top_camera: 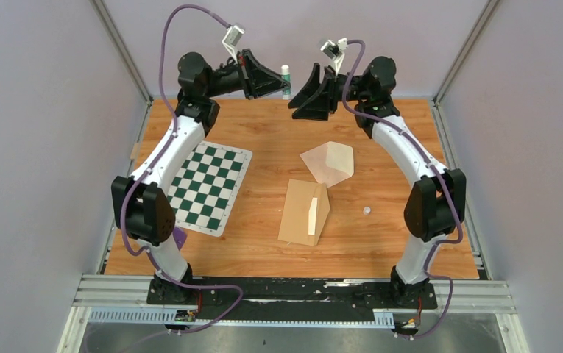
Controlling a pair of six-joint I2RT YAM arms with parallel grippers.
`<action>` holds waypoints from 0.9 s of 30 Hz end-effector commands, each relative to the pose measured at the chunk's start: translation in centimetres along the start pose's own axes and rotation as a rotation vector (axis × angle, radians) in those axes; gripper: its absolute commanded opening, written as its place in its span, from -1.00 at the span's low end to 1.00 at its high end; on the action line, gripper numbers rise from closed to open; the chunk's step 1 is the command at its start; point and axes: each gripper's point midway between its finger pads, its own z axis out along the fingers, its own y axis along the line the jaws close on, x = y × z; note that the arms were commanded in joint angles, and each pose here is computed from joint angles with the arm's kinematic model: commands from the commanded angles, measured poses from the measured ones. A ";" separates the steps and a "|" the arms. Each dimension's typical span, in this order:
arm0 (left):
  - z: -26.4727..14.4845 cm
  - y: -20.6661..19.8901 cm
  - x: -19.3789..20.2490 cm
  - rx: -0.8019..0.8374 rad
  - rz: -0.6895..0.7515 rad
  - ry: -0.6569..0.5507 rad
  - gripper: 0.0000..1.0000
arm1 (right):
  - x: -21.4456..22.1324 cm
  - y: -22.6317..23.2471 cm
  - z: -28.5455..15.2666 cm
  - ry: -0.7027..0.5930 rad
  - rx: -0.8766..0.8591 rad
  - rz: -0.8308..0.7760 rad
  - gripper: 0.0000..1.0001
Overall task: Place the letter into the envelope and seal it
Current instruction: Unscrew the solid glue, then adjust the solid glue.
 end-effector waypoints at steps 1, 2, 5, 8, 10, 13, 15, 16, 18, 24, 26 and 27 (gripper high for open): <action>-0.8 0.7 -3.1 -0.123 0.065 -0.094 -1.00 | -1.7 0.4 -2.2 -0.034 0.114 -0.071 0.28; -1.0 1.5 -3.5 -0.184 0.043 -0.120 -1.00 | -2.1 -0.4 -2.8 -0.057 0.181 -0.096 0.31; -1.6 2.9 -4.4 -0.306 -0.025 -0.174 -1.00 | -3.7 -2.5 -4.3 -0.091 0.471 -0.302 0.37; -2.7 5.6 -4.5 -0.489 -0.175 -0.236 -1.00 | -4.3 -2.9 -5.3 -0.133 0.741 -0.635 0.41; -3.4 6.7 -4.6 -0.568 -0.275 -0.283 -1.00 | -5.2 -1.3 -5.3 -0.222 0.783 -0.765 0.33; -3.9 7.6 -4.5 -0.639 -0.427 -0.338 -1.00 | -5.5 -1.8 -4.1 -0.263 0.845 -0.768 0.20; -4.4 8.1 -4.4 -0.691 -0.541 -0.379 -1.00 | -5.8 -2.6 -3.6 -0.312 0.891 -0.713 0.21; -4.7 8.4 -4.2 -0.719 -0.581 -0.392 -1.00 | -5.8 -2.7 -3.2 -0.329 0.880 -0.697 0.22; -4.7 8.3 -4.1 -0.734 -0.675 -0.422 -1.00 | -5.9 -2.8 -2.2 -0.345 0.865 -0.690 0.22; -4.6 7.0 -4.3 -0.727 -0.769 -0.462 -1.00 | -6.2 -5.1 -0.4 -0.364 0.893 -0.627 0.24; -4.5 6.6 -4.5 -0.716 -0.785 -0.470 -1.00 | -6.7 -5.2 0.3 -0.397 0.861 -0.600 0.24; -4.5 6.3 -4.7 -0.711 -0.791 -0.475 -1.00 | -7.2 -4.9 0.7 -0.423 0.835 -0.585 0.24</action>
